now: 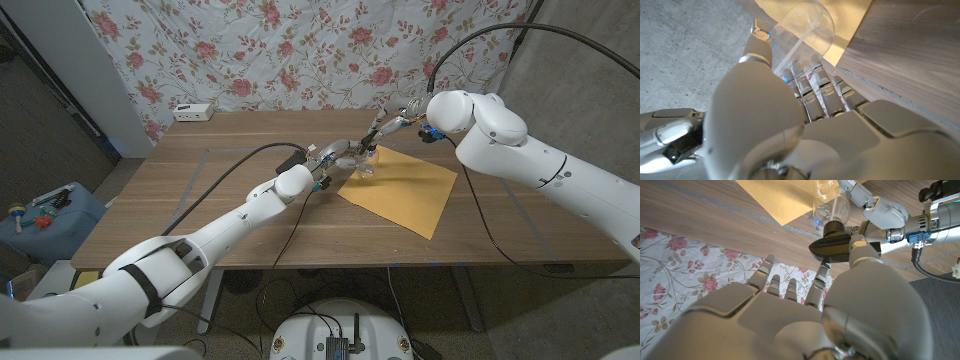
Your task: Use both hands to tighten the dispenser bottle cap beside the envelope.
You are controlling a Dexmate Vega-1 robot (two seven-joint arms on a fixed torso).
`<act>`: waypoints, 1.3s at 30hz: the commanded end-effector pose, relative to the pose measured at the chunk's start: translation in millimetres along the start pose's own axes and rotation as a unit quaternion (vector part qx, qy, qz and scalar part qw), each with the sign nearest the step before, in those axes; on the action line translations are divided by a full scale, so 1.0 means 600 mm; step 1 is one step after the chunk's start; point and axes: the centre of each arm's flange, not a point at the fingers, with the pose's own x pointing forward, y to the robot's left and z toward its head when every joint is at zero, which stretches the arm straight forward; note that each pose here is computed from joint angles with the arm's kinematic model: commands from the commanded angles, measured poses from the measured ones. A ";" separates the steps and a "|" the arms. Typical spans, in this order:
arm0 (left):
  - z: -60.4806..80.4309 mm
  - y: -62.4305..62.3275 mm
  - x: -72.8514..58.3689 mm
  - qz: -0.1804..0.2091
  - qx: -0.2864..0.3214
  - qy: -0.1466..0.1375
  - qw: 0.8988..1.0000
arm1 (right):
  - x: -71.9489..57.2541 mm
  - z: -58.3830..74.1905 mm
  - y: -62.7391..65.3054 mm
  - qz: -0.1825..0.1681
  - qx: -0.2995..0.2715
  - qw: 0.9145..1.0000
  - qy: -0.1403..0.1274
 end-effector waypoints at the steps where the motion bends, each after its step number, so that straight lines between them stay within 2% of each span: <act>1: 0.000 0.001 -0.004 0.003 0.001 -0.002 1.000 | -0.001 0.010 0.003 -0.011 0.004 1.000 0.006; 7: -0.002 0.002 -0.007 0.005 0.000 -0.001 1.000 | -0.003 0.018 0.008 -0.030 -0.005 0.999 0.019; 19: -0.006 0.003 -0.012 0.006 -0.003 0.000 1.000 | -0.001 0.036 0.013 -0.045 -0.024 0.998 0.043; 39: -0.013 0.010 -0.010 0.006 -0.007 0.002 1.000 | 0.018 0.074 0.021 -0.068 -0.085 0.991 0.083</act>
